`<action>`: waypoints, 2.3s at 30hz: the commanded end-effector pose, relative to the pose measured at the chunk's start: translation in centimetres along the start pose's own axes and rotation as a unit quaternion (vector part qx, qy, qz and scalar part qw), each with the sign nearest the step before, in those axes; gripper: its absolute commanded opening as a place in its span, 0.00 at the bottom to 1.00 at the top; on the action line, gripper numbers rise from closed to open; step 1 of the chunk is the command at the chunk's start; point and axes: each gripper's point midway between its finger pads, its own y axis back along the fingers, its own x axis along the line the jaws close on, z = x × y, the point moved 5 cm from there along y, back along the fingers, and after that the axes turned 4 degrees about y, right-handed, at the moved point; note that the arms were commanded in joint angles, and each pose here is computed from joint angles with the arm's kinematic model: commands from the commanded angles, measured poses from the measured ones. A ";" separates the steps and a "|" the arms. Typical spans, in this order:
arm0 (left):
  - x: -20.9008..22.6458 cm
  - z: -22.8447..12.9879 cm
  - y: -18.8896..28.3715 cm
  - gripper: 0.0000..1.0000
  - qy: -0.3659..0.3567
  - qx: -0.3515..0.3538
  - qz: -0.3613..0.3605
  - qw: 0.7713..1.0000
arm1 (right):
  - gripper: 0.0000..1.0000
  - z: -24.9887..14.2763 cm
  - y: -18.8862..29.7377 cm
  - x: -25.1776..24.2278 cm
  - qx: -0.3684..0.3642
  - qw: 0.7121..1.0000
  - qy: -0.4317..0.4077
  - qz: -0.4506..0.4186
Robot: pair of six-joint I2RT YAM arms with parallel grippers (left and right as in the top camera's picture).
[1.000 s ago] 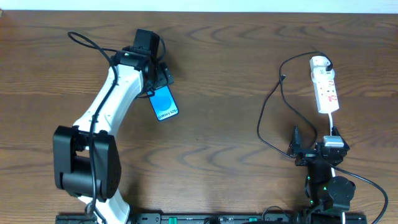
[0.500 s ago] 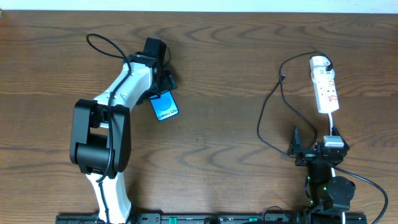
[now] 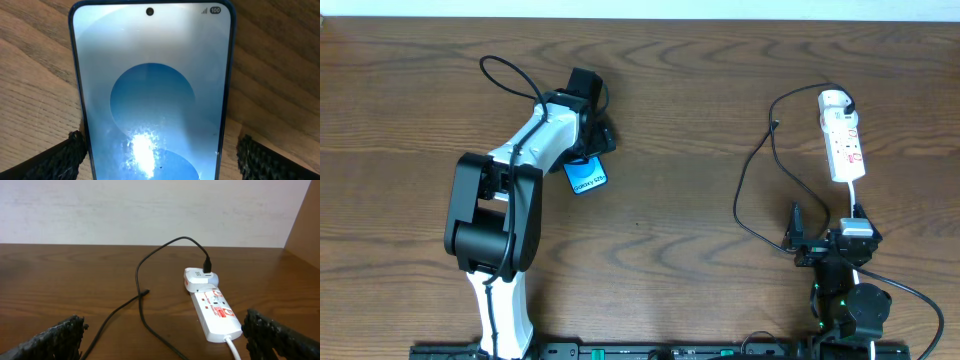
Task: Plug charger to phone and switch on socket
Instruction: 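Close the left gripper on the phone's long edges, then lift the phone with the left gripper and tilt it upright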
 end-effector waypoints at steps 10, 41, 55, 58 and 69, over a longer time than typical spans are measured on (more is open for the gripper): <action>1.2 0.0 -1.0 0.98 0.046 -0.014 0.035 0.998 | 0.99 0.0 0.0 0.0 0.000 1.000 0.006 0.001; 1.4 -1.5 -1.4 0.84 0.056 0.029 0.026 0.998 | 0.99 0.0 0.0 0.0 0.000 1.000 0.006 0.001; 1.5 -1.7 -0.6 0.71 0.053 0.038 0.033 0.997 | 0.99 0.0 0.0 0.0 0.000 1.000 0.006 0.001; 1.3 -1.2 1.1 0.69 0.054 0.028 0.023 0.998 | 0.99 0.0 0.0 0.0 0.000 1.000 0.006 0.001; -1.4 -3.2 10.3 0.67 0.049 0.089 -0.158 0.982 | 0.99 0.0 0.0 0.0 0.000 1.000 0.006 0.001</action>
